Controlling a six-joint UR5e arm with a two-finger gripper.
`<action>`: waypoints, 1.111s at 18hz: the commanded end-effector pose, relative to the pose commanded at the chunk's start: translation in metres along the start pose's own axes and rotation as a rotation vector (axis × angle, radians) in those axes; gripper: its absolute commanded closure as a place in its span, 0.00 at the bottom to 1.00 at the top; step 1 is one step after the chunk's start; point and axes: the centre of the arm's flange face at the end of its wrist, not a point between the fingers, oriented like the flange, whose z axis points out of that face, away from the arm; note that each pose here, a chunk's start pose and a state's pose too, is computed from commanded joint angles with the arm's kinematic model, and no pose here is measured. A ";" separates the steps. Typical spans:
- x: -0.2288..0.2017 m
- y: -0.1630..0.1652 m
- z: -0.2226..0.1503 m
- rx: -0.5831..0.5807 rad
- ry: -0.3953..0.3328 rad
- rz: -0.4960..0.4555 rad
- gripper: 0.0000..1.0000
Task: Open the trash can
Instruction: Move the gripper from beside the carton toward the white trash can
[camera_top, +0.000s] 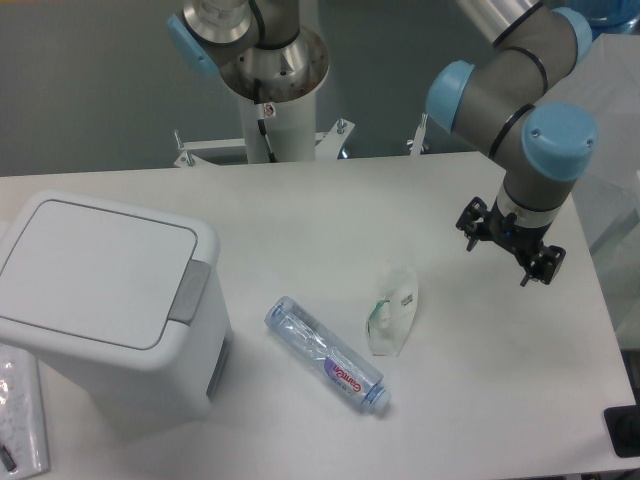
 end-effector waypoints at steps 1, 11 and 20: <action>0.001 -0.002 0.000 0.000 0.000 0.003 0.00; 0.007 -0.027 -0.012 0.185 0.006 -0.023 0.00; 0.038 -0.084 -0.052 0.440 0.058 -0.192 0.00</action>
